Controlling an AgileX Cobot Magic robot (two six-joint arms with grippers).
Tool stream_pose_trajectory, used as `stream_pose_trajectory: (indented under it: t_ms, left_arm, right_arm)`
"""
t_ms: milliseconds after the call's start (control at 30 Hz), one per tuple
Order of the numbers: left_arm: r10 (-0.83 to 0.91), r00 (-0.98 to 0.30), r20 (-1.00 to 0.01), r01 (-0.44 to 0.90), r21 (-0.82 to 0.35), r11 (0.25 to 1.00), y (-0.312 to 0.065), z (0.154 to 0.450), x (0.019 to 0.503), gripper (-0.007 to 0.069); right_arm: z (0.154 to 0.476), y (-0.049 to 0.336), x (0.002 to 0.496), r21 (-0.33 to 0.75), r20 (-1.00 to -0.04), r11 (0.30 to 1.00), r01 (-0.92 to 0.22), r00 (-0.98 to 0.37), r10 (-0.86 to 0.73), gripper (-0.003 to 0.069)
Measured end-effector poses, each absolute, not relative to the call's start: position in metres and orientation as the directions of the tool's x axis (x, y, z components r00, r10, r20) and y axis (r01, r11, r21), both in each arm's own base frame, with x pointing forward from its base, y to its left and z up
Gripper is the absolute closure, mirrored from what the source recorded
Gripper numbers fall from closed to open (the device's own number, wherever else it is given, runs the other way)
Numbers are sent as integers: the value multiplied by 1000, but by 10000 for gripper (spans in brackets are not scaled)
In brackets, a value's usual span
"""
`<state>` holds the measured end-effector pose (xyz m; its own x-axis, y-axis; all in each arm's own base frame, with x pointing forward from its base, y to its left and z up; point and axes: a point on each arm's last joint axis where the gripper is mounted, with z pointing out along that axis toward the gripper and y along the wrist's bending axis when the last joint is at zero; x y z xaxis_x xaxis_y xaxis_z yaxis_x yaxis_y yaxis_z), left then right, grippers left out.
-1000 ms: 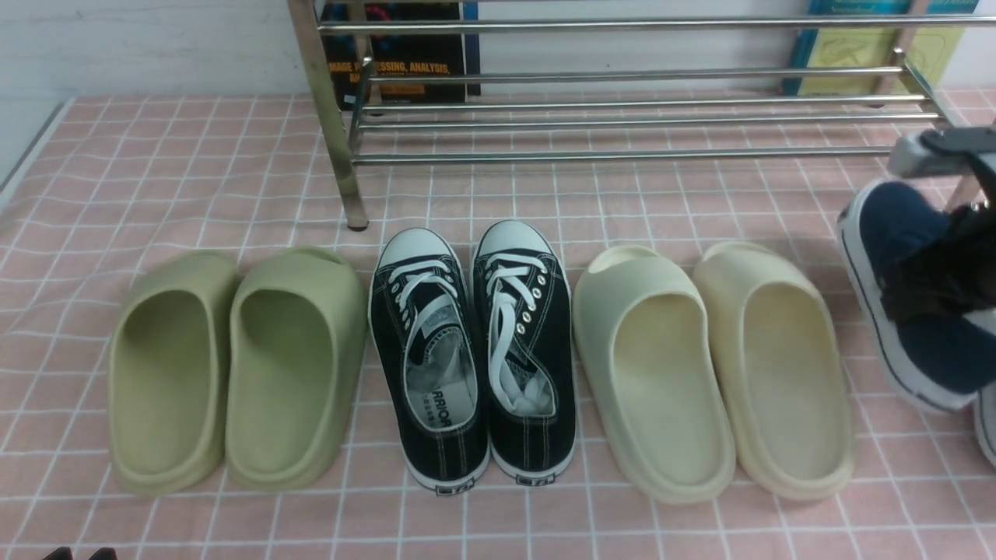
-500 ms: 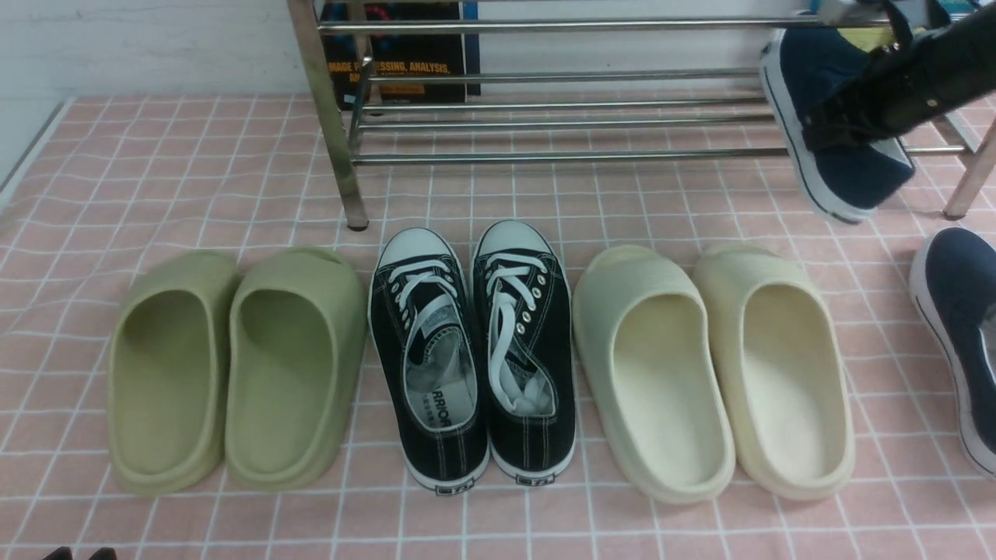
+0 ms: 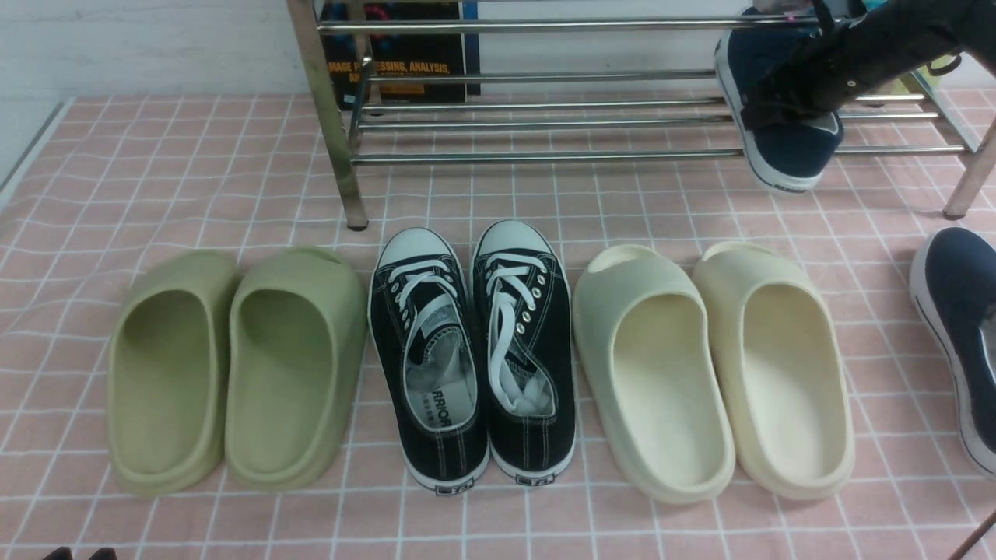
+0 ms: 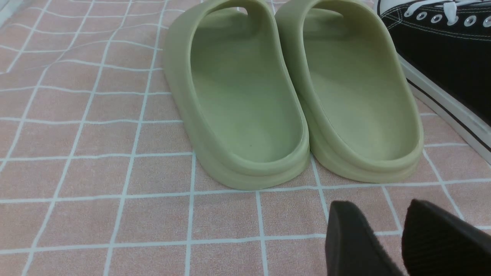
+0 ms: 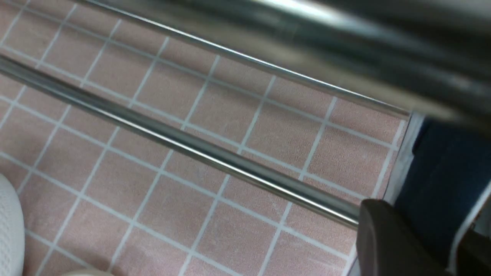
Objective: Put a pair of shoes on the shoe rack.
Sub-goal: Use the right arm to put a shoe into the shoe rack, then use the right arm to grab the shoe closest to it
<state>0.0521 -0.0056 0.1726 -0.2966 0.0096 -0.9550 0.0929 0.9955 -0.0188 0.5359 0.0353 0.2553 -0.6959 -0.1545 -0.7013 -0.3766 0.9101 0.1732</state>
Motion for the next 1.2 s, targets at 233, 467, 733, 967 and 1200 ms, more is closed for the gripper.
stream_pose_trajectory:
  t_ms: [233, 467, 733, 967, 1200]
  left_arm:
    - [10, -297, -955, 93, -19, 996, -6, 173, 52, 386]
    - [10, -297, -955, 93, -19, 996, -6, 173, 52, 386]
    - [10, -297, -955, 93, -19, 996, -6, 173, 52, 386]
    - [10, -297, -955, 93, -19, 996, -6, 173, 52, 386]
    - [10, -297, -955, 93, -19, 996, -6, 173, 52, 386]
  right_arm:
    - [259, 37, 535, 195, -706, 904, -380, -695, -140, 359]
    - [322, 33, 496, 110, -705, 908, -405, -676, -216, 211]
    - [372, 0, 417, 4, -550, 998, -69, -833, -56, 207]
    - [275, -20, 390, -76, -199, 988, 133, -973, 115, 207]
    - [202, -17, 352, -73, 24, 987, 142, -989, 144, 207]
